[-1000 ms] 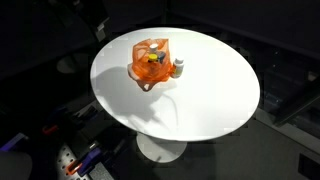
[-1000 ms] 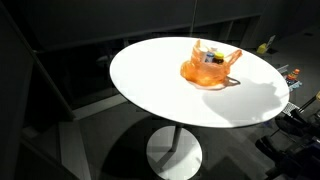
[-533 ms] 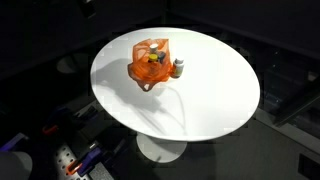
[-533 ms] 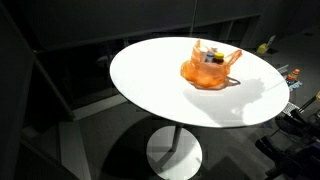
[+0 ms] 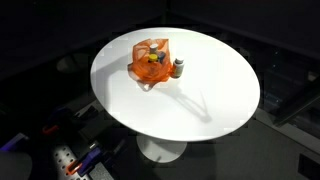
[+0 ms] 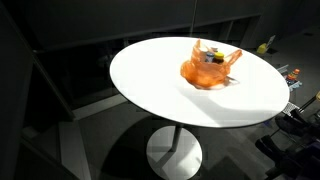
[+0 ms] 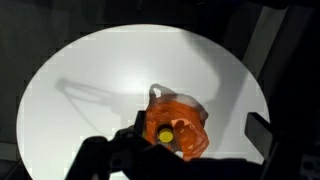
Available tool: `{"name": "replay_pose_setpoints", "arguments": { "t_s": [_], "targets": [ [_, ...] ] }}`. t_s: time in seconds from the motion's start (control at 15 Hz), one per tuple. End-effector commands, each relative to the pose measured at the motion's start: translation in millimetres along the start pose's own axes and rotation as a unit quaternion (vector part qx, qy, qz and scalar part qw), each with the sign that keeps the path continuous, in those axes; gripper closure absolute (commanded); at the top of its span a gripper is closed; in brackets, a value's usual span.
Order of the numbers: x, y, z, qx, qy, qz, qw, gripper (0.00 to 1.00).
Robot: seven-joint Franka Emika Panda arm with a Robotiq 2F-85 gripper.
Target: Put the white container in the orange plastic bag
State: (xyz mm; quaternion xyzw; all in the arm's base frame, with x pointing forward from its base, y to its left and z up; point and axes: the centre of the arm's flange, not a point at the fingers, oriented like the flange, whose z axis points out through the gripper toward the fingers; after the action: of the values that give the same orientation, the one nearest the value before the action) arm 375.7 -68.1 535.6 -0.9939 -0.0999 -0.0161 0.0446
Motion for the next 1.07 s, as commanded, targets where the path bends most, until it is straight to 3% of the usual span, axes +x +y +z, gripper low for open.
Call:
{"name": "replay_pose_setpoints", "arguments": {
  "t_s": [0.0,0.6,1.0],
  "targets": [
    [44,20,-4,0.006,-0.011,0.003,0.9999,0.00],
    [102,68,42,-0.020,0.004,-0.021,0.9996,0.00],
    [97,64,59,-0.025,-0.010,-0.013,0.9996,0.00]
  ]
}}
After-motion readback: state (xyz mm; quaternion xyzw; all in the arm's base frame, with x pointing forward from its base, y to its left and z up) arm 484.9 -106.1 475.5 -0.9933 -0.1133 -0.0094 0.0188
